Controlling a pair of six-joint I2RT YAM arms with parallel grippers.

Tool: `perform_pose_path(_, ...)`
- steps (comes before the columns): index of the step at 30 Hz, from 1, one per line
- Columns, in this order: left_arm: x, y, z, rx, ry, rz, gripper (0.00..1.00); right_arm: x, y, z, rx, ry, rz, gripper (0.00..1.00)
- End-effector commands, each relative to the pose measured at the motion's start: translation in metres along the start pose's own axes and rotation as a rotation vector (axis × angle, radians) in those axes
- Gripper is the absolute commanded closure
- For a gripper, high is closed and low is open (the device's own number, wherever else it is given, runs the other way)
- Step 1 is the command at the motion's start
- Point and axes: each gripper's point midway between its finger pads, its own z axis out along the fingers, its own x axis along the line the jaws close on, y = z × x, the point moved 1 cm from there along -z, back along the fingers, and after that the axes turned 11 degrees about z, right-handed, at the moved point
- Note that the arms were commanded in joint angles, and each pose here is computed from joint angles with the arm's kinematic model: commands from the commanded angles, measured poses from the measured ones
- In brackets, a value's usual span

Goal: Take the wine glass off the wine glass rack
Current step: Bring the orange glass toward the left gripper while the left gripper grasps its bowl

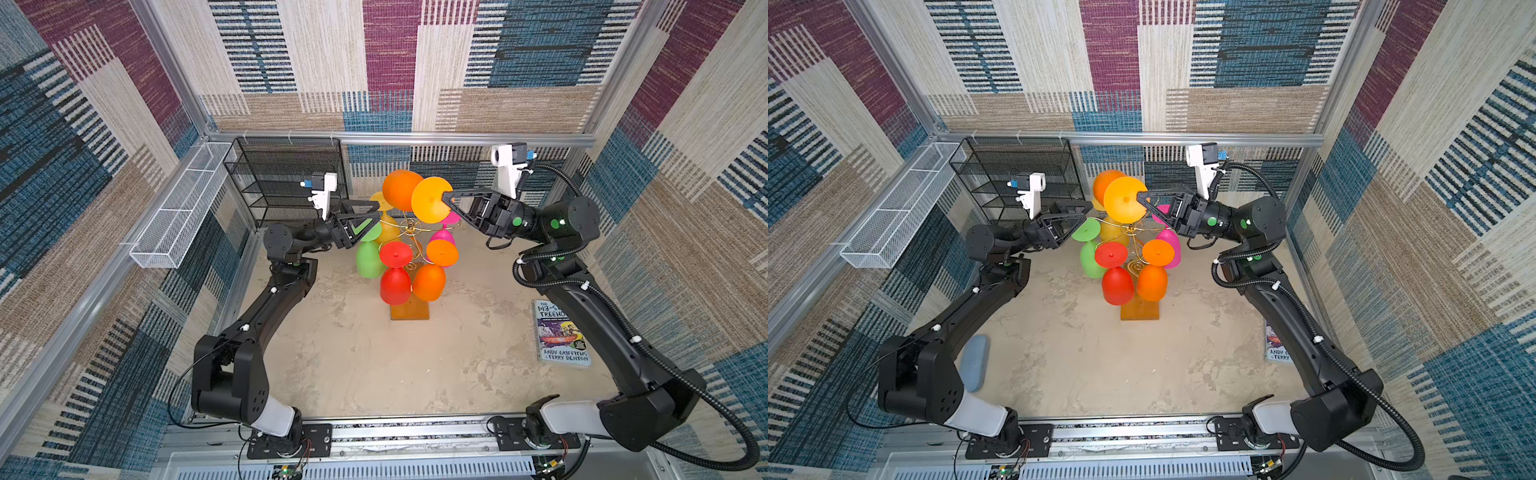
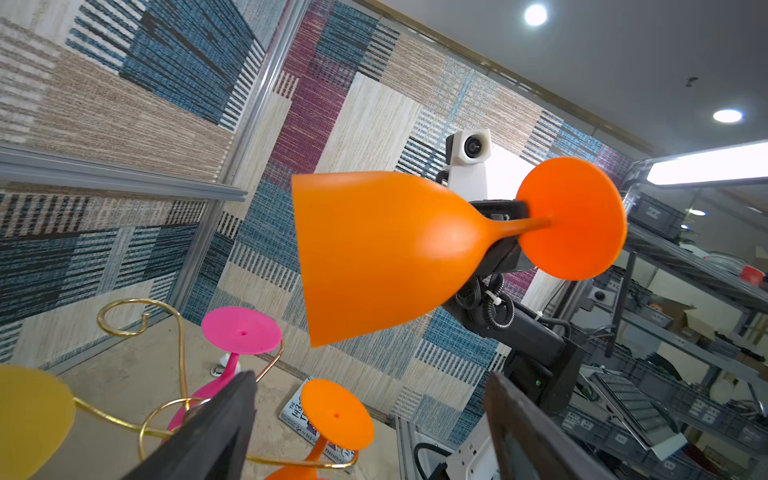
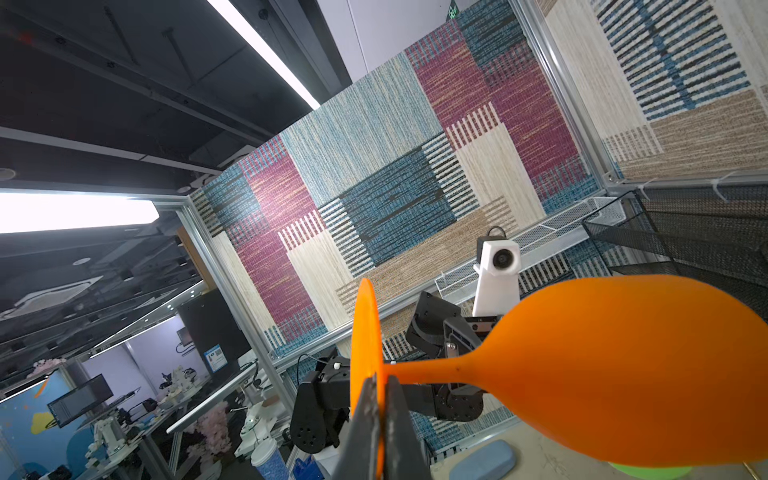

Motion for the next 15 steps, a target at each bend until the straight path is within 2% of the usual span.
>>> perform_pose_path(1, -0.014, 0.003, 0.005, 0.003, -0.06, 0.063, 0.12, 0.019, -0.001, -0.004, -0.034, 0.088, -0.013, 1.0)
perform_pose_path(10, -0.015, -0.002, 0.012, 0.006, -0.08, 0.05, 0.13, 0.009, -0.014, -0.007, -0.034, 0.143, 0.057, 1.0)
perform_pose_path(15, -0.024, -0.002, 0.015, 0.006, -0.099, 0.059, 0.18, 0.006, -0.019, -0.012, -0.051, 0.182, 0.089, 1.0)
